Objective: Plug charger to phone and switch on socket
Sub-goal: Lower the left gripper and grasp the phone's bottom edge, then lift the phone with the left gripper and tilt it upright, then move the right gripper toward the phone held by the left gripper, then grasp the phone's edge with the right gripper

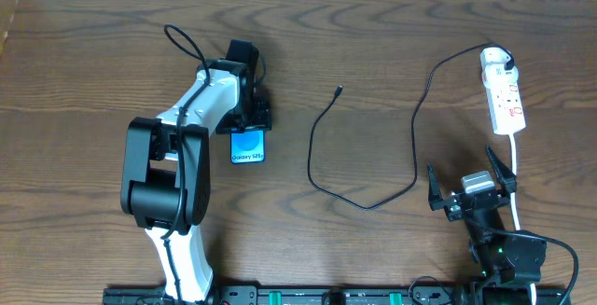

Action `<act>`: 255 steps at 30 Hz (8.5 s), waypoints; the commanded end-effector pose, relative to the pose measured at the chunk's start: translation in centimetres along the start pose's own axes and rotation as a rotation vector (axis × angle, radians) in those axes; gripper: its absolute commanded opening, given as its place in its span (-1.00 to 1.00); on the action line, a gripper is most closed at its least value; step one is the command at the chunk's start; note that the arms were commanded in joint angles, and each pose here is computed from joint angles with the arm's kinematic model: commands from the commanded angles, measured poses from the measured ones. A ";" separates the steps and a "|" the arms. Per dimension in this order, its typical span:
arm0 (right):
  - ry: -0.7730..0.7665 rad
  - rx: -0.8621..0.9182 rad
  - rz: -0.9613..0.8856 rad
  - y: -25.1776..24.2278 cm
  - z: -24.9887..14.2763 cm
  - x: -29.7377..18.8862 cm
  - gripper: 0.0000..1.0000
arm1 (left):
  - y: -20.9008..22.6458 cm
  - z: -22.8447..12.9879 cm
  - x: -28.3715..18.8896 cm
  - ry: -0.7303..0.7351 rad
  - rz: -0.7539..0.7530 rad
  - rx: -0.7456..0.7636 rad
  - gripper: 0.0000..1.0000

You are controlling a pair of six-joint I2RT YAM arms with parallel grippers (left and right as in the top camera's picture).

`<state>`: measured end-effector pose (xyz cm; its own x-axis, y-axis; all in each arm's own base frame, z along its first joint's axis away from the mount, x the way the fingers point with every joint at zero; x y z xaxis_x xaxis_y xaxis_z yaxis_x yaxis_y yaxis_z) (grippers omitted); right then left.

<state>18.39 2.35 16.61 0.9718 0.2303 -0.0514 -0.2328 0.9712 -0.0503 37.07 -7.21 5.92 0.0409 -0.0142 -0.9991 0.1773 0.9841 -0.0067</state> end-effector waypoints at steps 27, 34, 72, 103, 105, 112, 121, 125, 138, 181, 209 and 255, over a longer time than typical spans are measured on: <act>0.000 -0.001 0.011 0.2 -0.1 0.0 0.99 | -2.1 -0.3 -8.5 -0.114 -0.348 -0.196 0.18; 0.000 -0.001 0.011 0.2 -0.1 0.0 0.98 | -0.5 0.7 -9.7 -0.142 -0.557 -0.375 0.18; 0.000 -0.001 0.011 0.2 -0.1 0.0 0.99 | 4.0 0.7 -15.9 -0.054 -1.296 -0.697 0.16; 0.000 0.000 0.011 0.2 -0.1 0.0 0.98 | 3.8 0.6 -16.2 0.254 -1.343 -1.064 0.16; 0.000 -0.001 0.011 0.2 -0.1 0.0 0.98 | 3.8 0.6 -16.1 0.253 -1.340 -1.065 0.16; 0.000 -0.001 0.011 0.2 -0.1 0.0 0.98 | 4.0 0.7 -15.6 0.183 -1.285 -1.024 0.16; 0.000 -0.001 0.011 0.2 -0.1 0.0 0.99 | 4.1 1.1 -15.3 -0.002 -1.239 -0.817 0.16; 0.000 -0.001 0.011 0.2 -0.1 0.0 0.99 | 4.3 1.3 -15.0 -0.082 -1.197 -0.734 0.16; -0.010 0.119 0.035 0.4 0.1 0.0 0.99 | 4.8 1.6 -12.0 -0.198 -0.848 -0.636 0.15; 0.480 0.668 0.591 1.5 10.9 15.6 0.98 | 2.8 2.0 -11.9 -0.063 -0.871 -0.857 0.08; 0.682 0.912 0.452 16.6 6.4 19.4 0.52 | -2.4 2.5 -11.9 -0.006 -0.869 -0.797 0.09; 0.685 1.039 0.351 21.9 1.9 21.4 -0.88 | -4.9 2.3 -11.9 0.033 -0.869 -0.760 0.09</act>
<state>34.00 28.16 15.96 0.5694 0.6993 -0.4321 -0.0375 0.5472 0.8362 37.72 -12.03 16.55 0.1512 -0.7302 -0.6663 -0.5317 0.5082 -0.6775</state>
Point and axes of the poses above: each gripper's point midway between its finger pads, its own x axis out along the fingers, its own y axis along the line the jaws close on, z = x × y, the point moved 6 cm from there along -x, back along the fingers, and after that the axes turned 15 degrees about x, right-handed, at the moved point
